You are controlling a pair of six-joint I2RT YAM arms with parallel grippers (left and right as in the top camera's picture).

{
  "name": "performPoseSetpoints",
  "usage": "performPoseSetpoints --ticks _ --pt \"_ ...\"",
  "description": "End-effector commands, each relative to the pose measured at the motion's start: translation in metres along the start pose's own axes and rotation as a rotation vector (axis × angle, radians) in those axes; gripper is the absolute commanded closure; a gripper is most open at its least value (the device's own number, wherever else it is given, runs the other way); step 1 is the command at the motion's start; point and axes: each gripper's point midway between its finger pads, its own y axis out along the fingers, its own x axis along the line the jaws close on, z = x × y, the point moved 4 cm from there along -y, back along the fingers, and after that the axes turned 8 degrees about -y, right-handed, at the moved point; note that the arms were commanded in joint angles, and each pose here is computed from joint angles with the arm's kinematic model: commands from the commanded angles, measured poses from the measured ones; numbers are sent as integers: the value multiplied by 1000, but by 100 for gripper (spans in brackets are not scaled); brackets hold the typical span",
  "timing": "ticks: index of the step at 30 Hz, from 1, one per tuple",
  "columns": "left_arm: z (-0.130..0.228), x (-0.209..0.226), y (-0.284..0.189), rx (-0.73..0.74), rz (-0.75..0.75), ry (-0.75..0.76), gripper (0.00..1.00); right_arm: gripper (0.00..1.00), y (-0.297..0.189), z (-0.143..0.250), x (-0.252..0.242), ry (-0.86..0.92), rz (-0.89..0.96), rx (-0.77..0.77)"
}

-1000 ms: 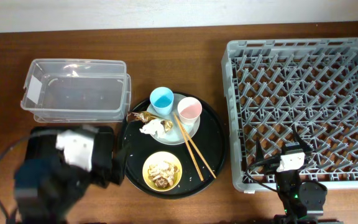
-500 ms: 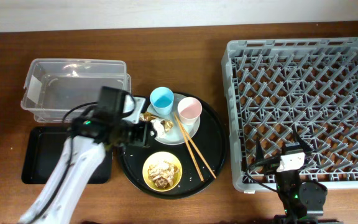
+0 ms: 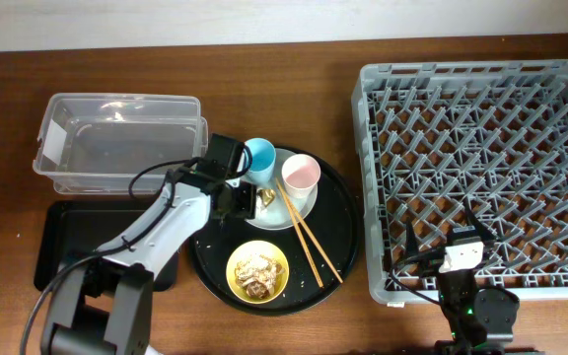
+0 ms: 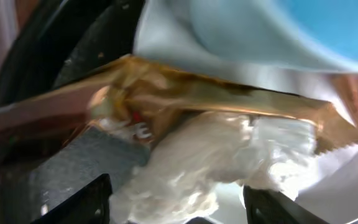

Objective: Sort waste into correct bins and load items into the dishwasher rack
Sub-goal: 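Reach left gripper to the white tissue on the plate and grasp it, then carry the tissue with left gripper and drop it into clear bin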

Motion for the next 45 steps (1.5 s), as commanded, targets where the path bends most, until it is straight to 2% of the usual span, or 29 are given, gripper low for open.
performPoseSetpoints --ticks 1,2,3,6,7,8,10,12,14,19,21,24,26,29,31,32,33,34,35,40,41,45 --pt "5 -10 10 16 -7 24 33 2 0 2 0 -2 0 4" --pt "5 -11 11 19 -9 27 34 2 0 2 0 -2 0 4" --pt "6 -11 11 20 -11 28 42 2 0 2 0 -2 0 3" --pt "6 -11 11 22 -12 28 57 2 0 2 0 -2 0 3" --pt "7 -10 11 26 -14 28 64 2 0 2 0 -2 0 4" --pt "8 -10 11 31 -16 28 77 2 0 2 0 -2 0 4" --pt "9 -9 11 37 -19 27 85 2 0 2 0 -2 0 4" --pt "8 -9 6 29 -15 27 99 2 0 2 0 -2 0 4" --pt "5 -11 -9 -2 -2 27 100 2 0 2 0 -2 0 4" --pt "-12 -10 -92 -197 17 21 99 2 0 2 0 -2 0 4" --pt "-17 9 -137 -343 -70 -4 99 2 0 2 0 -2 0 3" --pt "-27 46 -175 -507 -228 -91 96 2 0 2 0 -2 0 3" --pt "-40 75 -178 -551 -301 -180 96 2 0 2 0 -2 0 4" --pt "-65 112 -154 -545 -346 -291 96 2 0 2 0 -2 0 4" --pt "-79 132 -133 -536 -377 -338 91 2 0 2 0 -2 0 3" --pt "-84 140 -121 -529 -390 -355 80 2 0 2 0 -2 0 4" --pt "-90 147 -107 -519 -401 -366 61 2 0 2 0 -2 0 4" --pt "-96 152 -91 -512 -410 -367 25 2 0 2 0 -2 0 4" --pt "-101 154 -82 -514 -412 -360 1 2 0 2 0 -2 0 4" --pt "-118 150 -94 -616 -382 -359 1 2 0 2 0 -2 0 3" --pt "-118 147 -98 -621 -364 -354 4 2 0 2 0 -2 0 3" --pt "-99 98 -144 -622 -157 -263 7 2 0 2 0 -2 0 4"
